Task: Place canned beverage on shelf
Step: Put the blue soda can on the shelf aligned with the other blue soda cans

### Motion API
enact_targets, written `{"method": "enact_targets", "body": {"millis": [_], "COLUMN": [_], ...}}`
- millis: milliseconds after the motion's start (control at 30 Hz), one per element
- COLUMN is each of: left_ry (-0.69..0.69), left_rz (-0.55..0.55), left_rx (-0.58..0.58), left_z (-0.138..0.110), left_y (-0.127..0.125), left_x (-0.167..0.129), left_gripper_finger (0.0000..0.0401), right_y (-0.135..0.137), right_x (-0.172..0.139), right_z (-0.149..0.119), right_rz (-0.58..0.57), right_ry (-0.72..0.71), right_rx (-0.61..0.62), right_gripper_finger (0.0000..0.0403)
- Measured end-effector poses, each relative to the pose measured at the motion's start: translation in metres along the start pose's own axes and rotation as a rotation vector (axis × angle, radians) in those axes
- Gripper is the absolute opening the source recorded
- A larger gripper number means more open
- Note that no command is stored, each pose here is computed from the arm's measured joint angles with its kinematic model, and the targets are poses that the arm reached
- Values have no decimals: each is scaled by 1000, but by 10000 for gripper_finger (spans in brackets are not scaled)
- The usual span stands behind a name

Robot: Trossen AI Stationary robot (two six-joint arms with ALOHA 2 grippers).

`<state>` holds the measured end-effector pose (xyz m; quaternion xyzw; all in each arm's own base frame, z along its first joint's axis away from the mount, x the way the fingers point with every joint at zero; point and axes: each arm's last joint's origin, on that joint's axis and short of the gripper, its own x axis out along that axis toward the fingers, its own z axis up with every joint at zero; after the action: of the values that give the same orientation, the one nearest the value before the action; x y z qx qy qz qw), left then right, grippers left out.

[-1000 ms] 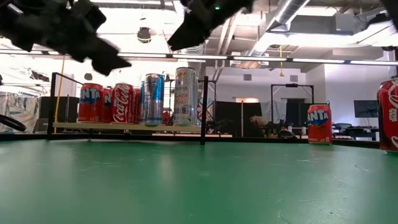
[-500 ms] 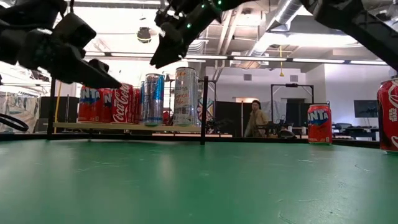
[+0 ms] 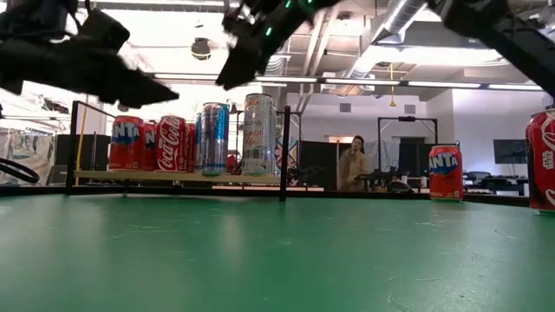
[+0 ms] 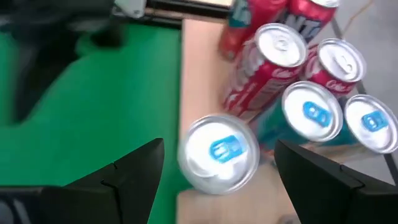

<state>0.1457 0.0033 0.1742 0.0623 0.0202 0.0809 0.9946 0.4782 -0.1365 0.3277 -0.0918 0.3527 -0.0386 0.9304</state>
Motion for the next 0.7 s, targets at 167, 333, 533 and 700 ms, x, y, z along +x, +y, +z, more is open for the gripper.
{"method": "enact_targets", "body": {"millis": [167,333,533,700], "left_ry": [-30,4,64,201], "left_rz": [325,401,488,539], "left_rx": [-1,39,15,-27], "left_z": [21,34,67,91], "left_y": [18,25,38,60], "left_x": [7,19,43,70], "left_gripper_finger": [192,210,269,329], "right_y": [11,14,5,1], "right_x": [-72,-131,-190,-212], "right_z": [18,11,-7,-18], "right_rz": [15,44,38,39], "right_ry": [-9,86,183,247], "right_rx": [-46,-38,34,59], "right_gripper_finger": [328,328,328,328]}}
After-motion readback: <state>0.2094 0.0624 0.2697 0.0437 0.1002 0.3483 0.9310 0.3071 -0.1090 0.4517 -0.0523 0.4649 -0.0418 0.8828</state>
